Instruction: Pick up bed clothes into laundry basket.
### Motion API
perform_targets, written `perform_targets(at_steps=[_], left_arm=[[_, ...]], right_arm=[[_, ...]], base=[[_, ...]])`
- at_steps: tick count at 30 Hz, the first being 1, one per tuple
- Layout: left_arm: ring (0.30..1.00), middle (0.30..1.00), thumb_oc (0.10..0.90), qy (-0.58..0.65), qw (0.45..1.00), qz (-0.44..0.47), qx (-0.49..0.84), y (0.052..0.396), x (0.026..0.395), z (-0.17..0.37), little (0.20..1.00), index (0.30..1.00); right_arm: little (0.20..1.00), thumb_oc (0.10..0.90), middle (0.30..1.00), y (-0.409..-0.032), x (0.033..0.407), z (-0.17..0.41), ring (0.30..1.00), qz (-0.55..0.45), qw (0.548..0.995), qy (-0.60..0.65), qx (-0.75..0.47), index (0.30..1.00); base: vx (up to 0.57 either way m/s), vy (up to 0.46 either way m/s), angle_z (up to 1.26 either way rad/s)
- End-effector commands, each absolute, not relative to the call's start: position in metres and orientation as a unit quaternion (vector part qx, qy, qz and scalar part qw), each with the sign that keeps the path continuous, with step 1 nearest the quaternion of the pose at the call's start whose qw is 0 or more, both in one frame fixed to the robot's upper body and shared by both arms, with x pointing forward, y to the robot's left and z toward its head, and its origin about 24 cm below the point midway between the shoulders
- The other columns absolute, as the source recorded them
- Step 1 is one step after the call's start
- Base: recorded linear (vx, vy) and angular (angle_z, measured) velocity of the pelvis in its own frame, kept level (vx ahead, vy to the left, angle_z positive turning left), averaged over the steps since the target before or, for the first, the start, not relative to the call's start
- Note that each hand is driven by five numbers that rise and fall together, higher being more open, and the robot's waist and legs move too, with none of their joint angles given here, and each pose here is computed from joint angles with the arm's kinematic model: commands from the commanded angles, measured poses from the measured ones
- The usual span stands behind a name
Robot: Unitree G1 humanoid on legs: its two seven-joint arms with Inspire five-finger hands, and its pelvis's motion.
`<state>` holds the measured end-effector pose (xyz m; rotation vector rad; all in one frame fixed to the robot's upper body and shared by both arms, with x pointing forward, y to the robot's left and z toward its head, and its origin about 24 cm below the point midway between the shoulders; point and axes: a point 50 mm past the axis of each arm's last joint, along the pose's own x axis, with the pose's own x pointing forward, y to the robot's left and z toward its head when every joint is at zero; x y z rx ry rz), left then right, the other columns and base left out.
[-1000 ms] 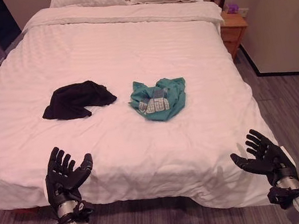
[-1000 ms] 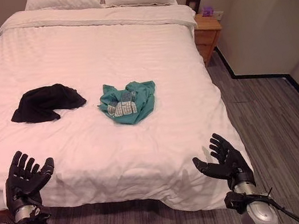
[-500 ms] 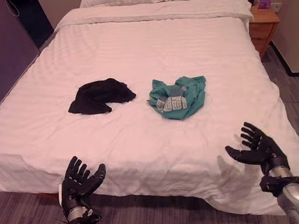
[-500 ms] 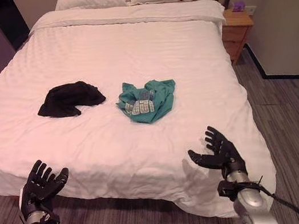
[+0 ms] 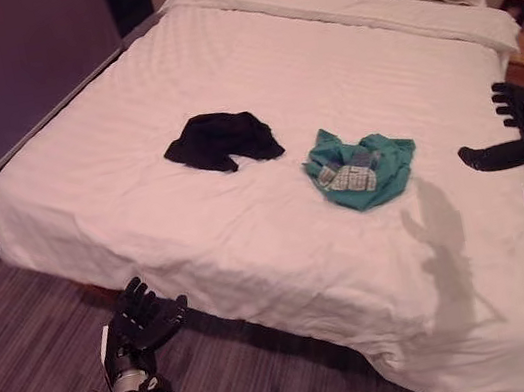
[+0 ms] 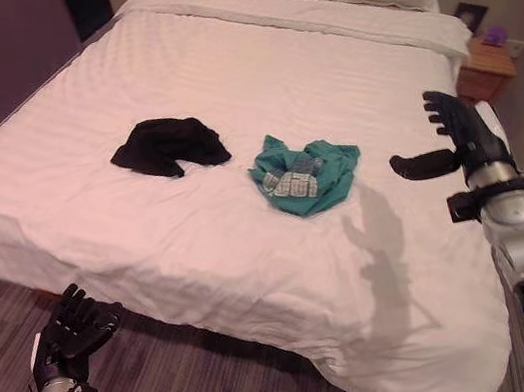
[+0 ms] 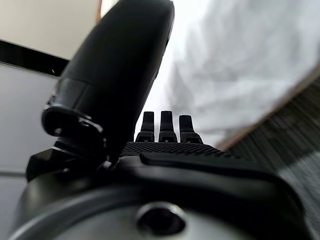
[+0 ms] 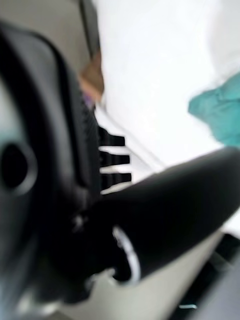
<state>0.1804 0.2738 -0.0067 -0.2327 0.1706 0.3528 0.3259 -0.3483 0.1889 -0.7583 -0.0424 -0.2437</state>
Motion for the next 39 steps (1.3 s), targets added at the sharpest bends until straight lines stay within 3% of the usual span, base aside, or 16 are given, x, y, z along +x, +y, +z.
perform_targets(at_steps=[1,8,15,23,27,36,39], left_arm=[[0.900,0.900,0.800,-0.029,0.989,0.110,-0.091,0.277,0.202,0.043,0.900,0.900],[0.900,0.900,0.800,-0.050,0.994,0.069,-0.067,0.271,0.217,0.058,0.900,0.900],[0.900,0.900,0.800,-0.065,0.993,0.077,-0.065,0.271,0.220,0.064,0.900,0.900],[0.900,0.900,0.800,-0.062,0.992,0.090,-0.059,0.277,0.222,0.064,0.900,0.900],[0.900,0.900,0.800,-0.075,0.991,0.091,-0.066,0.273,0.225,0.069,0.900,0.900],[0.900,0.900,0.800,-0.057,0.982,0.104,-0.143,0.260,0.225,0.053,0.900,0.900],[0.900,0.900,0.800,-0.062,0.983,0.083,-0.152,0.248,0.229,0.054,0.900,0.900]], right_arm=[[0.900,0.800,0.900,-0.335,0.340,0.284,0.900,-0.141,0.854,-0.127,-0.485,0.900],[0.900,0.800,0.900,-0.322,0.361,0.325,0.900,-0.178,0.772,-0.114,-0.600,0.900],[0.900,0.800,0.900,-0.331,0.360,0.346,0.900,-0.225,0.747,-0.092,-0.619,0.900],[0.900,0.800,0.900,-0.336,0.362,0.346,0.900,-0.246,0.768,-0.085,-0.586,0.900],[0.900,0.800,0.900,-0.353,0.357,0.335,0.900,-0.279,0.801,-0.072,-0.525,0.900],[0.900,0.800,0.900,-0.370,0.356,0.229,0.900,-0.257,0.838,0.027,-0.481,0.900],[0.900,0.800,0.900,-0.371,0.349,0.169,0.900,-0.235,0.859,0.091,-0.447,0.900]], base=[[0.00,0.000,0.00],[-0.01,0.006,0.21],[0.02,0.011,0.07],[0.00,-0.001,0.00],[0.00,-0.008,0.01],[0.00,0.000,0.08],[-0.01,0.010,0.08]])
